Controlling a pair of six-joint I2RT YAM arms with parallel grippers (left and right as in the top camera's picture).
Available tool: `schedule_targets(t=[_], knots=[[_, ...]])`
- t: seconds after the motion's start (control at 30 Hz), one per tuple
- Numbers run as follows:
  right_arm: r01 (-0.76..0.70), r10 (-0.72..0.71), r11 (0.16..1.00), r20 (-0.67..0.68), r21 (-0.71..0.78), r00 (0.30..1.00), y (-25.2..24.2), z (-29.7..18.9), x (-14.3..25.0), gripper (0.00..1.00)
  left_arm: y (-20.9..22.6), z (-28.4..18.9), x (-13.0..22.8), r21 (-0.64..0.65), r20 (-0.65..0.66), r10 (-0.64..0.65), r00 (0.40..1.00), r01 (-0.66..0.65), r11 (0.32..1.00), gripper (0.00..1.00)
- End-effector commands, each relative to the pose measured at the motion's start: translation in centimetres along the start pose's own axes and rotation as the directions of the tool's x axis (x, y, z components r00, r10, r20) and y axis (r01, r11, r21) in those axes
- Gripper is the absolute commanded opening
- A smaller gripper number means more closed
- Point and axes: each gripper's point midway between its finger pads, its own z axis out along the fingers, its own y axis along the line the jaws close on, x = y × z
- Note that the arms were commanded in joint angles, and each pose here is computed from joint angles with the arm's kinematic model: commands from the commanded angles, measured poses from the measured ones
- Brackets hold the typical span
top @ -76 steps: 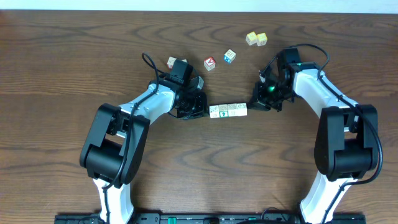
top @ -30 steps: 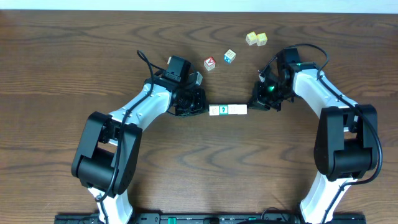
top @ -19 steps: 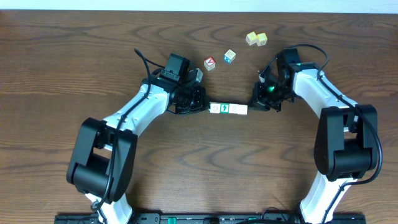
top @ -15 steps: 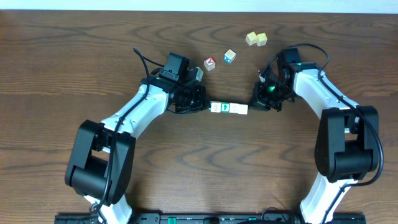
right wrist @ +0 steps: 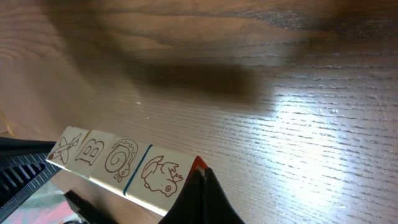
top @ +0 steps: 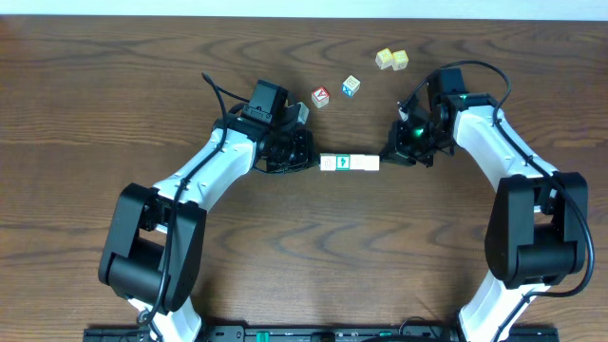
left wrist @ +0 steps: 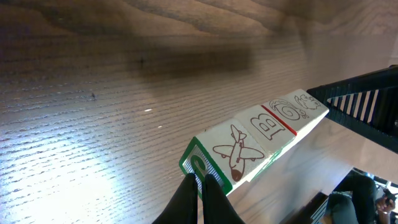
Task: Lift 4 blocks
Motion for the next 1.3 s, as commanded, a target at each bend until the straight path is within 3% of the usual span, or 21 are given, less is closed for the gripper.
schedule_targets(t=[0.0,0.5,1.27], knots=[[0.045,-0.058,0.978,-0.060,-0.205,0.996,5.8,-0.7,2.2,0.01,-3.9,-0.9,0.6,0.108,-0.010,0.066,0.998,-0.065,0.992,0.07],[0.095,-0.095,0.970,0.009,-0.225,0.995,7.7,-3.4,2.4,0.01,-4.9,-1.7,0.9,0.144,-0.014,0.057,0.998,-0.054,0.988,0.07],[0.114,-0.117,0.975,-0.003,-0.191,0.993,8.1,-2.6,3.1,0.01,-6.6,-3.7,0.9,0.166,0.031,0.092,0.995,-0.096,0.981,0.07]])
